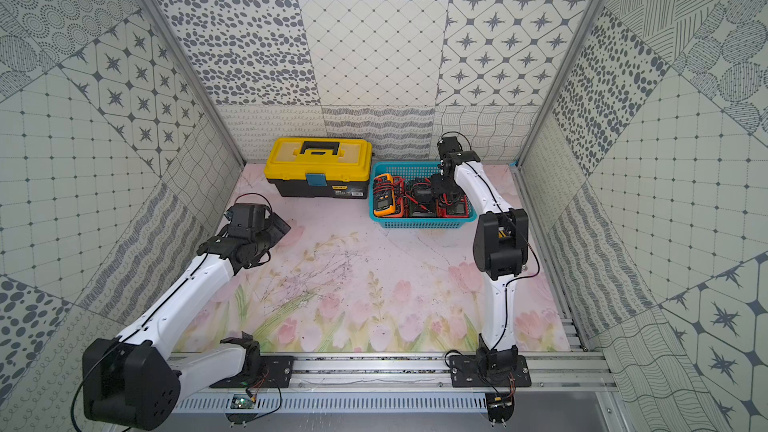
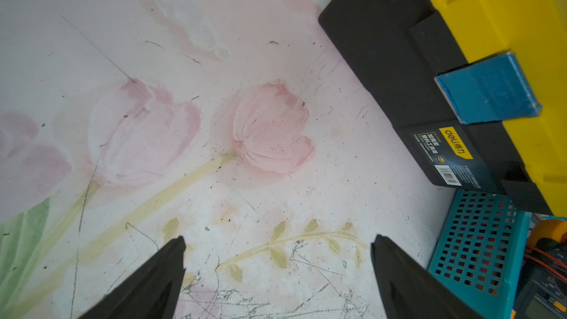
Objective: Put the multimeter into the basket
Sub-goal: Place the multimeter in the basket, then reset both arms
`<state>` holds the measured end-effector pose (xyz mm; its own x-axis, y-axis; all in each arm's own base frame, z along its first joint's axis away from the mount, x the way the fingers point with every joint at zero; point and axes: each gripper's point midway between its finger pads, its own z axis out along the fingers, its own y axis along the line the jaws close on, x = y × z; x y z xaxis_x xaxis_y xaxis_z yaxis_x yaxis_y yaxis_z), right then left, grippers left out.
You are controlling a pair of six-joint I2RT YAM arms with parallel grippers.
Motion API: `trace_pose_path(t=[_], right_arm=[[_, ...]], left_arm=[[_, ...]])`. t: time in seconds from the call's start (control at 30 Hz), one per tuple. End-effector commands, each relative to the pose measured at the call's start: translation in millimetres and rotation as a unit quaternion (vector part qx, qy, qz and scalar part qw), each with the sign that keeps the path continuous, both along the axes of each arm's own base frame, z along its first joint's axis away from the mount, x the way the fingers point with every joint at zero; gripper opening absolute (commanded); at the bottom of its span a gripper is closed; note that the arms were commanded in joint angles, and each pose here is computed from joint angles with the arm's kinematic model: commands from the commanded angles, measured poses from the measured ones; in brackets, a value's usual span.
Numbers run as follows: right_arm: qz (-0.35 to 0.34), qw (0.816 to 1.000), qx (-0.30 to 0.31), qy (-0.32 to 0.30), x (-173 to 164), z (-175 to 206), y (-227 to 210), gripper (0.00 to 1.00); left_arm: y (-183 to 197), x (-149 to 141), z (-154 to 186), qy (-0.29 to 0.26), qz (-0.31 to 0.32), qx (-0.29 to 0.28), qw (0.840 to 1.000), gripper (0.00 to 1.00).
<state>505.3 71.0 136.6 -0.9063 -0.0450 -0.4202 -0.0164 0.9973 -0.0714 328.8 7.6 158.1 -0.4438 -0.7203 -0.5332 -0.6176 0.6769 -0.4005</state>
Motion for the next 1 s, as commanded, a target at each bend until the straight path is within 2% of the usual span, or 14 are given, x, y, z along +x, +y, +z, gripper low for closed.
trace_pose_path(t=[0.0, 0.13, 0.17, 0.27, 0.4, 0.43, 0.8, 0.97], right_arm=[[-0.006, 0.999, 0.015, 0.041, -2.3, -37.0, 3.4, 0.3], [-0.005, 0.999, 0.014, 0.034, -3.1, -26.4, 3.4, 0.5], [-0.007, 0.999, 0.014, 0.029, -3.1, -20.7, 2.7, 0.58], [-0.005, 1.0, 0.019, 0.011, -2.7, 0.8, 4.3, 0.73], [-0.004, 0.999, 0.031, -0.012, -2.4, 25.5, 8.0, 0.87], [-0.004, 0.999, 0.032, -0.017, -2.6, 30.8, 8.7, 0.98], [-0.006, 0.997, 0.032, -0.066, -12.7, 82.3, 13.0, 0.98], [-0.007, 0.995, 0.036, -0.096, -32.8, 112.1, 14.7, 0.98]], left_arm=[[-1.3, 7.6, 8.1, -0.013, -0.012, 0.005, 1.0, 0.99], [-2.0, 10.0, 9.4, -0.014, -0.012, 0.004, 1.0, 0.99], [-2.4, 9.9, 8.8, -0.013, -0.013, 0.003, 1.0, 0.99], [-4.0, 16.1, 12.5, -0.026, -0.015, -0.001, 1.0, 0.99], [-4.7, 16.8, 12.0, -0.026, -0.015, -0.002, 1.0, 0.99], [-4.4, 16.8, 12.7, -0.027, -0.015, -0.002, 1.0, 0.99], [-2.6, 16.7, 15.8, -0.03, -0.014, 0.003, 0.999, 0.99], [-2.5, 18.5, 15.9, -0.033, -0.017, 0.007, 0.999, 0.99]])
